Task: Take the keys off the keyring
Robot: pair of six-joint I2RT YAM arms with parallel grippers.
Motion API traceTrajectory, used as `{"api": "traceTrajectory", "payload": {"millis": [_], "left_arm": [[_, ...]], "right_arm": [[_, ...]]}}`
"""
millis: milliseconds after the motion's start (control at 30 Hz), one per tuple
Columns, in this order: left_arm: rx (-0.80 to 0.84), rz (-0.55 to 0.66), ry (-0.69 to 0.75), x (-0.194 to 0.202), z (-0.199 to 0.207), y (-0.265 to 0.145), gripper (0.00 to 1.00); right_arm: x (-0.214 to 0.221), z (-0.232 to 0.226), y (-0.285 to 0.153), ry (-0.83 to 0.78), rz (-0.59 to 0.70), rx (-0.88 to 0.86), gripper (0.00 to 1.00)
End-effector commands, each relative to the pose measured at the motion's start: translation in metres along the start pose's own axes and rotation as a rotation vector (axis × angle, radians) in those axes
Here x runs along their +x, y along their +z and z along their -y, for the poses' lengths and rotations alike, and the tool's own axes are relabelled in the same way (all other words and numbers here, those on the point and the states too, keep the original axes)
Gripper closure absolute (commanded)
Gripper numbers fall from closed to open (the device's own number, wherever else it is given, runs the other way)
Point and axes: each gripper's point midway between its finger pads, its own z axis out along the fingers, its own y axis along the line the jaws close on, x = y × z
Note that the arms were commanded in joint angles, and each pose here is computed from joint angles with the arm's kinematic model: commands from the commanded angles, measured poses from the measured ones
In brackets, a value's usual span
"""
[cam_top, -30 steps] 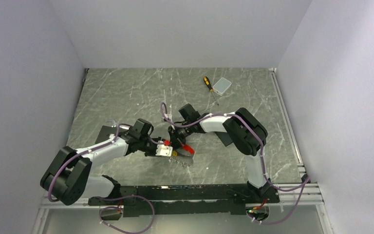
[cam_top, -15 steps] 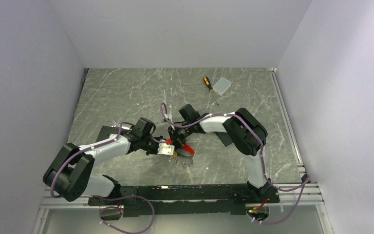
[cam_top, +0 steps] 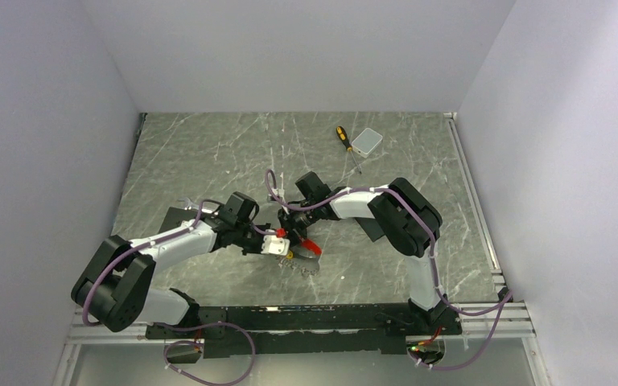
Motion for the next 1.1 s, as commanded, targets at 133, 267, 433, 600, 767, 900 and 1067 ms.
{"api": "traceTrajectory", "payload": {"millis": [133,267,433,600,767,900,1067], "left_arm": [[-0.008,0.035,0.013,-0.005,0.0,0.005,0.78],[-0.004,0.023,-0.003,-0.001,0.003,0.006,0.88],[-0.03,0.014,-0.105,-0.003,-0.001,0.0,1.0],[-0.082,0.037,-0.199,-0.004,-0.008,-0.001,1.0],[-0.104,0.058,-0.239,-0.004,-0.012,-0.006,1.0],[-0.163,0.061,-0.235,-0.001,-0.022,-0.008,1.0],[-0.196,0.065,-0.231,0.001,-0.022,-0.01,1.0]], "right_arm": [[-0.006,0.0,-0.004,-0.067,0.012,0.017,1.0],[-0.006,0.0,-0.005,-0.067,0.012,0.018,1.0],[0.001,0.002,-0.012,-0.043,-0.001,0.029,1.0],[0.013,0.003,-0.016,0.023,-0.05,0.033,1.0],[0.02,0.0,-0.019,0.114,-0.114,0.019,1.0],[0.027,-0.003,-0.02,0.257,-0.185,-0.011,1.0],[0.03,-0.007,-0.019,0.404,-0.253,-0.045,1.0]]}}
